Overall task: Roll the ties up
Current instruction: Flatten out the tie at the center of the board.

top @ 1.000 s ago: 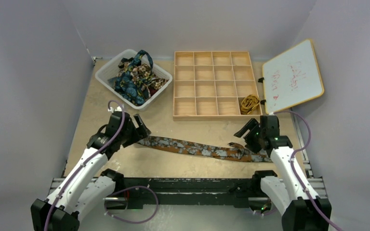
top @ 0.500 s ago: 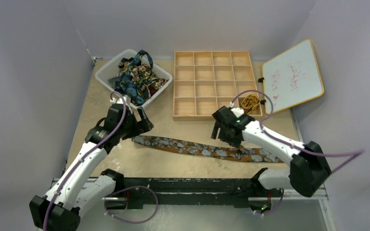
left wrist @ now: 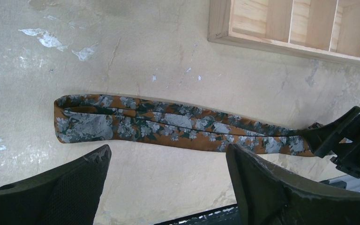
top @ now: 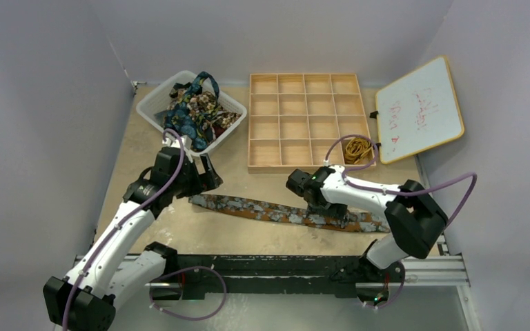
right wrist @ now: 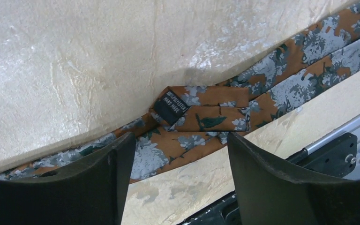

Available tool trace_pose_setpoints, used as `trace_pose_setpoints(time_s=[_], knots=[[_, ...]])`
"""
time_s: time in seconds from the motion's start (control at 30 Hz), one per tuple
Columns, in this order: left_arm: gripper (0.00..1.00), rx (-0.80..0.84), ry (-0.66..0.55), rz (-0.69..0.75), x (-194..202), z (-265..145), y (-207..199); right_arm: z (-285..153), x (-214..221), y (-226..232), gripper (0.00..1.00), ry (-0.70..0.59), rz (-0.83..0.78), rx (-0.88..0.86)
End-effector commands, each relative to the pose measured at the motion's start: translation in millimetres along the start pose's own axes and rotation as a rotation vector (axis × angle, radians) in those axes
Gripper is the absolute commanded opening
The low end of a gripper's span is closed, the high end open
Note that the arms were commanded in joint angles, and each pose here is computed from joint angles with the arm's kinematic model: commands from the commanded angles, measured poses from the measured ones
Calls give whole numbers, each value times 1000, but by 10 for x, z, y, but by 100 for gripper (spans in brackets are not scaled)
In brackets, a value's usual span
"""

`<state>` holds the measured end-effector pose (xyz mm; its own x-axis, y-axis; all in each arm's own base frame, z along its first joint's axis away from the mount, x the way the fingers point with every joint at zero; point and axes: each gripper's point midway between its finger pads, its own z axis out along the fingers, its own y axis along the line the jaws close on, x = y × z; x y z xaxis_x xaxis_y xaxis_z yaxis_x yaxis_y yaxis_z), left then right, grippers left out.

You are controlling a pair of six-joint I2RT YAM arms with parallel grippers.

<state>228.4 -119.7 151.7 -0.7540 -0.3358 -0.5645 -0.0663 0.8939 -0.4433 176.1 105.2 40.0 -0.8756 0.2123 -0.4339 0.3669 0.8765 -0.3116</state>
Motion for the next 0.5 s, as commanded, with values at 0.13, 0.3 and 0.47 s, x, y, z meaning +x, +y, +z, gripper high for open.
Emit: trace_pose_setpoints(time_s=[0.13, 0.3, 0.47], knots=[[91, 57, -61, 38, -190, -103, -141, -14, -270, -314, 65, -57, 238, 53], [91, 74, -56, 51, -208, -110, -186, -50, -461, -406, 63, -62, 363, -8], [91, 94, -51, 49, -203, -101, -223, -338, -712, -78, 59, -90, 411, -263]])
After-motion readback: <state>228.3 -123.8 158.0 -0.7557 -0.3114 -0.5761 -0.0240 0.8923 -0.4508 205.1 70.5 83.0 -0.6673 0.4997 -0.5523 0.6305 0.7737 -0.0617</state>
